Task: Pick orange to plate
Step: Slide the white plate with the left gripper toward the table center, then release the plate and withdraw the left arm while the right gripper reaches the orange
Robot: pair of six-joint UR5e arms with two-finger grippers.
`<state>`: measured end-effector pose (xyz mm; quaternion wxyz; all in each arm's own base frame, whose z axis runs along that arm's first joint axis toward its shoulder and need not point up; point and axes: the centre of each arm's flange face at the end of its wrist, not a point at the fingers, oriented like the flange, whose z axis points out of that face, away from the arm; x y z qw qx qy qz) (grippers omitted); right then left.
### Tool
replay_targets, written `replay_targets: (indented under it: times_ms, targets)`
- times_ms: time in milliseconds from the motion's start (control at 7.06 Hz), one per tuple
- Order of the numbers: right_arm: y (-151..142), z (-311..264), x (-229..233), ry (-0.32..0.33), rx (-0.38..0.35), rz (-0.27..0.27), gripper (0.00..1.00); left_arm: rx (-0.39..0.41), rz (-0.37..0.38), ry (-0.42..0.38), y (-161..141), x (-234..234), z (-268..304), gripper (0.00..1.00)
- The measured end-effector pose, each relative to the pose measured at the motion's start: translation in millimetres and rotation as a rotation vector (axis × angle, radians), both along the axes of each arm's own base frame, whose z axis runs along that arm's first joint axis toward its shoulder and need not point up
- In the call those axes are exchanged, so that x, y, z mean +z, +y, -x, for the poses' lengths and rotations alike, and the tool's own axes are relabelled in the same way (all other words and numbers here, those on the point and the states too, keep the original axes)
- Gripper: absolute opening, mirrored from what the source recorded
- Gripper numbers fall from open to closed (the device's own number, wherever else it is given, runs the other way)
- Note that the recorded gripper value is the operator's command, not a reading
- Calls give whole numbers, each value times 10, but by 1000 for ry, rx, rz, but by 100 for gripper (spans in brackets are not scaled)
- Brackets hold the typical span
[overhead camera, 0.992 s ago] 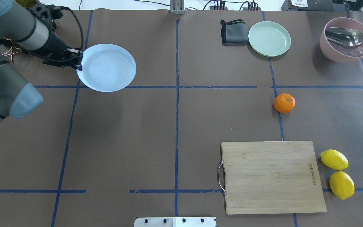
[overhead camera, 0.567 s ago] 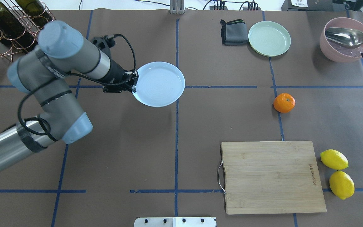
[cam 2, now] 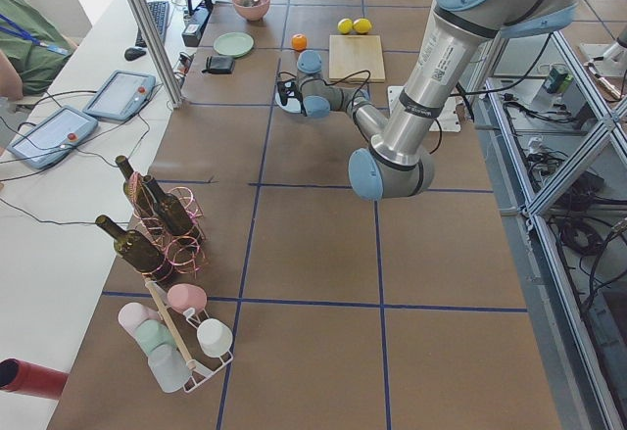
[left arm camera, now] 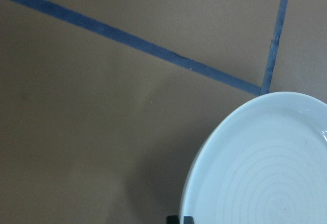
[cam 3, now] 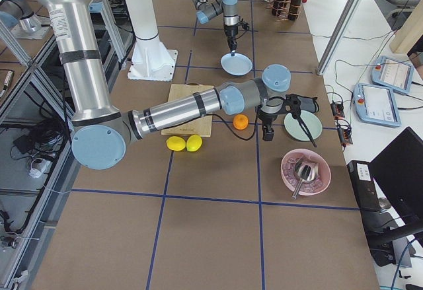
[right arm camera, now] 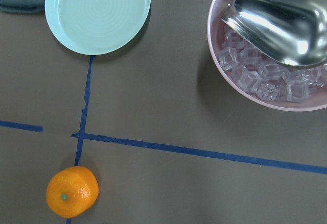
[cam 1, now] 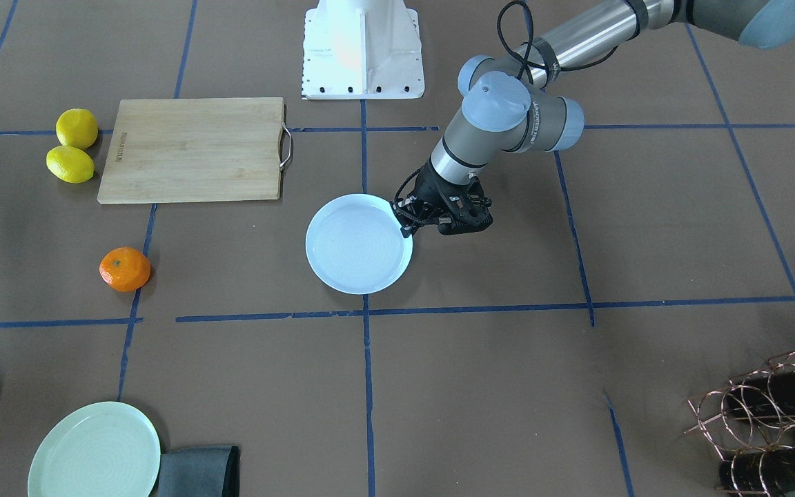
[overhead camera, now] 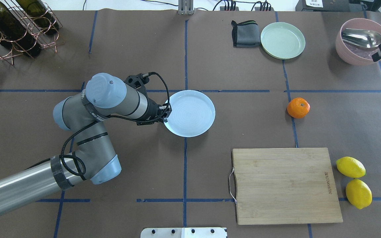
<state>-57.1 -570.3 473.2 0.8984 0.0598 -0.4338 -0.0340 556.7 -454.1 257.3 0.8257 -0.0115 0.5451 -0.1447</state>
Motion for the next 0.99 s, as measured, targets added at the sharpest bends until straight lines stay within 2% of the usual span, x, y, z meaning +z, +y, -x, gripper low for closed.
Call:
replay_targets:
  times_ms: [283, 567, 850, 992]
  targets:
    - [6, 60, -21, 1, -8, -3, 100, 10, -15, 11, 70, 9, -42, 100]
    - [-6, 259, -92, 4, -8, 19, 100, -13, -26, 22, -66, 11, 125, 100]
    - [-10, 759, -311, 35, 4, 49, 100, -26, -57, 16, -264, -5, 479, 100]
    - [41, 1073, -405, 55, 16, 55, 100, 2, -83, -18, -354, -14, 711, 100]
